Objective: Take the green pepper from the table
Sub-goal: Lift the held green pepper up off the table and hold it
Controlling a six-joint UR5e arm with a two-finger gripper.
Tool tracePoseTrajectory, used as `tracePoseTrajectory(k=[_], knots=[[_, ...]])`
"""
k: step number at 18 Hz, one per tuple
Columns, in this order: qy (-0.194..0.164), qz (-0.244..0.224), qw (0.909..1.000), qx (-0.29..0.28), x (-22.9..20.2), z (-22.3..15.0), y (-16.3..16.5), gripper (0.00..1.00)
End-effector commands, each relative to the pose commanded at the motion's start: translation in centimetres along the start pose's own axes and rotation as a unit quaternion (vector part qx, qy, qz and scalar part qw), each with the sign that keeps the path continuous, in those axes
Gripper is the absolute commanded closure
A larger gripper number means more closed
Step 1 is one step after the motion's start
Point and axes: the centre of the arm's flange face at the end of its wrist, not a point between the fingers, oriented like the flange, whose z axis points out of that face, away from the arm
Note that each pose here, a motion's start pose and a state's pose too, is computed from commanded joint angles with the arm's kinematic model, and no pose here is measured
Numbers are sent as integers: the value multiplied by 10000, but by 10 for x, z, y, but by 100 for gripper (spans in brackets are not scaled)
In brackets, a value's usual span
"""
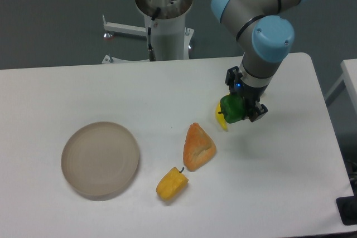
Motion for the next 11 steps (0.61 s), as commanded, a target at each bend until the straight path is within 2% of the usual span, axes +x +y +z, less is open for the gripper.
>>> tracePoseTrajectory(k=[11], knots=[[-65,-14,10000,-58,-2,0,0,57]])
